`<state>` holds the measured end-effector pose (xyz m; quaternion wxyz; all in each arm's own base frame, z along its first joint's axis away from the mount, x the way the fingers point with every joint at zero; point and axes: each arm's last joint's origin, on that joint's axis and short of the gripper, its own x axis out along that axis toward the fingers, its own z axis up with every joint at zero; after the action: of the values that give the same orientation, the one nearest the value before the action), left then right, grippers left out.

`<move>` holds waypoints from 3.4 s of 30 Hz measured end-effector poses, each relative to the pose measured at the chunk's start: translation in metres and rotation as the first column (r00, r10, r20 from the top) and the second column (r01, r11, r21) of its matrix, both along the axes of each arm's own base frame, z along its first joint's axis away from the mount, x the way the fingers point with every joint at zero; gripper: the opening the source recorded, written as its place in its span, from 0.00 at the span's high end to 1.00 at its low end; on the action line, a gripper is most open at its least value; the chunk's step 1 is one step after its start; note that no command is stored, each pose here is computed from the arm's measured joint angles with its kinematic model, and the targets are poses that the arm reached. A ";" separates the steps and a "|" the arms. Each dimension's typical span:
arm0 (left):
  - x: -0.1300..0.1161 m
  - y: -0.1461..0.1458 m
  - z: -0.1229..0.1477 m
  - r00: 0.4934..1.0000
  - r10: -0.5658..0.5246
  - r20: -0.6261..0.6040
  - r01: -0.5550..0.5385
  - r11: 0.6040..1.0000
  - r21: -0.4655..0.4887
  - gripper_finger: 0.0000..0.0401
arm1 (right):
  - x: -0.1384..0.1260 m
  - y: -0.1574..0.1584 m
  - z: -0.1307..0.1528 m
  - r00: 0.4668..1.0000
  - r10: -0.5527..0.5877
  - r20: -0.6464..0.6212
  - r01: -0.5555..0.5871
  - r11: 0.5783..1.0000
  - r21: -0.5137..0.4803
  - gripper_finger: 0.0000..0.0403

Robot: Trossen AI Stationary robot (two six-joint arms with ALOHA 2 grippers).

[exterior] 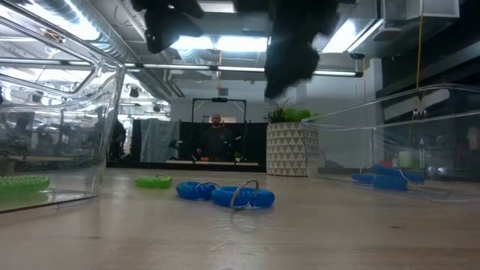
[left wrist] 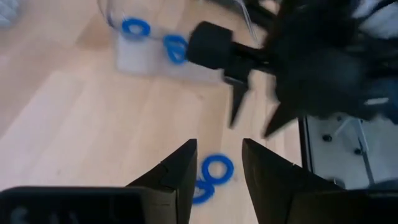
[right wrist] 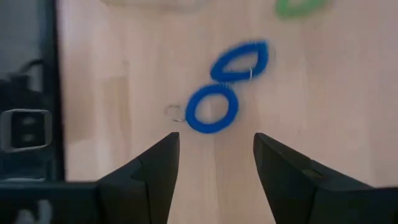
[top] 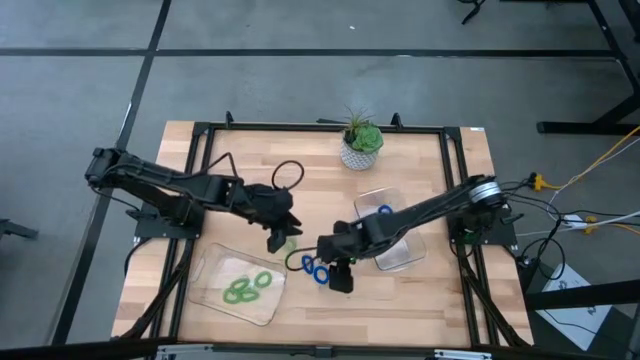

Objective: Sort spring keychains
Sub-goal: Put the blue spring keychain into the right transparent bin

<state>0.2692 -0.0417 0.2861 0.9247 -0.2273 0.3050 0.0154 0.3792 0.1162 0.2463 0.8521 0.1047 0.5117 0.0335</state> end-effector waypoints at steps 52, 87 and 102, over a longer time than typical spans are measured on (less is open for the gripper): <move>-0.094 -0.004 0.044 0.994 0.106 0.030 -0.109 0.985 0.132 0.69 | 0.032 0.004 -0.089 0.970 -0.173 -0.171 0.154 0.981 -0.115 0.94; -0.097 -0.001 0.039 0.987 0.158 -0.013 -0.153 0.973 0.173 0.69 | 0.026 -0.011 0.155 0.961 0.069 0.269 -0.018 0.982 -0.187 0.97; -0.097 0.000 0.039 0.968 0.251 0.000 -0.249 0.958 0.140 0.69 | -0.010 -0.040 0.170 0.987 0.115 0.109 -0.081 0.956 -0.282 0.96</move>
<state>0.1725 -0.0414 0.3255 0.9262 -0.1989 0.2800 0.1553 0.3697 0.0759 0.4161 0.8858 -0.0433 0.4619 0.0103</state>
